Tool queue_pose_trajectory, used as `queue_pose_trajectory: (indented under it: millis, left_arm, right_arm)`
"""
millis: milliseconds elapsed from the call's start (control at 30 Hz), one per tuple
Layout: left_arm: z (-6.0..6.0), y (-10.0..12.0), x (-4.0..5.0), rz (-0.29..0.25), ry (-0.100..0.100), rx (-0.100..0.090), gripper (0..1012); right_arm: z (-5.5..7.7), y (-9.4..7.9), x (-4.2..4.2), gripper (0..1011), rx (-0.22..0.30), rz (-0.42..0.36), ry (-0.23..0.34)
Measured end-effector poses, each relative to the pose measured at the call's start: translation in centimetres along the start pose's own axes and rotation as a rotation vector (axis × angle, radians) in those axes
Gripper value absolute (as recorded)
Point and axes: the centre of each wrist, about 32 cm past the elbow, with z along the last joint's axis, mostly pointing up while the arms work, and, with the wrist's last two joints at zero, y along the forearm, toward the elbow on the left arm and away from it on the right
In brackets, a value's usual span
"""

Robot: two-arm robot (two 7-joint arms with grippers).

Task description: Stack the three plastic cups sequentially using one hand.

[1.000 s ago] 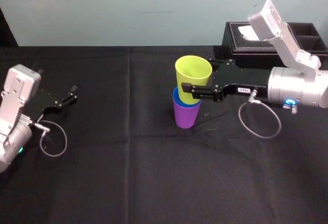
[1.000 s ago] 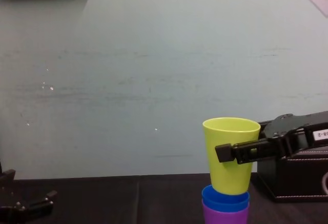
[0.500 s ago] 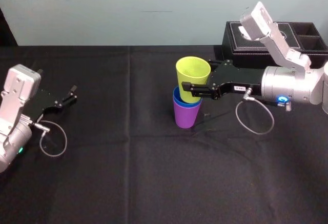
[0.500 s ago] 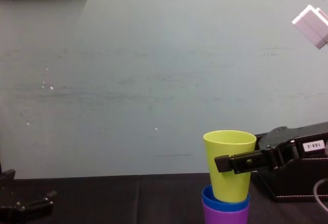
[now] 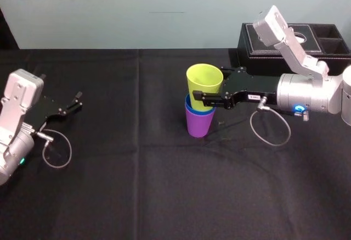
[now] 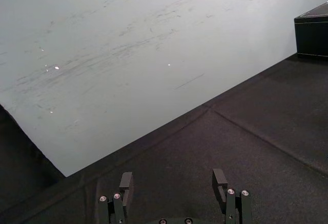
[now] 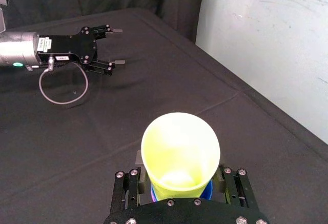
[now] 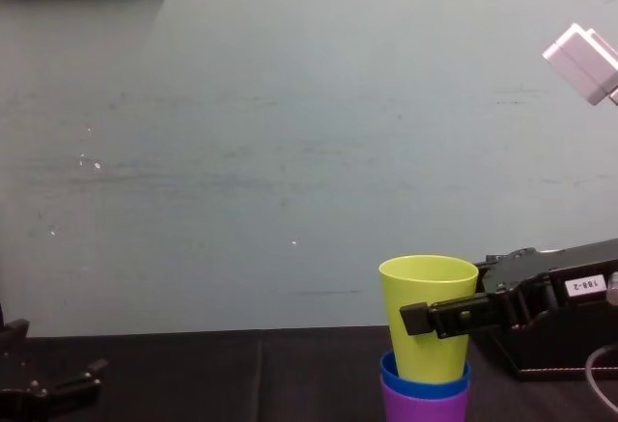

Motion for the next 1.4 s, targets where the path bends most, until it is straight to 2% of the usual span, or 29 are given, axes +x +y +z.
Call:
queue_pose_trajectory:
  millis: [767,867,1000,1133,1400]
  left_arm:
    - [0.0,0.0,0.0,0.0,0.0,0.0,1011]
    - [0.0,0.0,0.0,0.0,0.0,0.0,1011]
    - [0.0,0.0,0.0,0.0,0.0,0.0,1011]
    - [0.0,0.0,0.0,0.0,0.0,0.0,1011]
    - [0.0,0.0,0.0,0.0,0.0,0.0,1011]
  right_arm:
    - [-0.07,0.08,0.02,735,-0.002,0.0,-0.001]
    - [-0.06,0.07,0.02,773,-0.002,0.0,-0.001]
    - [-0.06,0.06,0.02,908,-0.001,0.0,-0.001]
    - [-0.05,0.06,0.01,993,-0.001,0.0,-0.001]
    - [-0.05,0.05,0.01,1004,-0.001,0.0,-0.001]
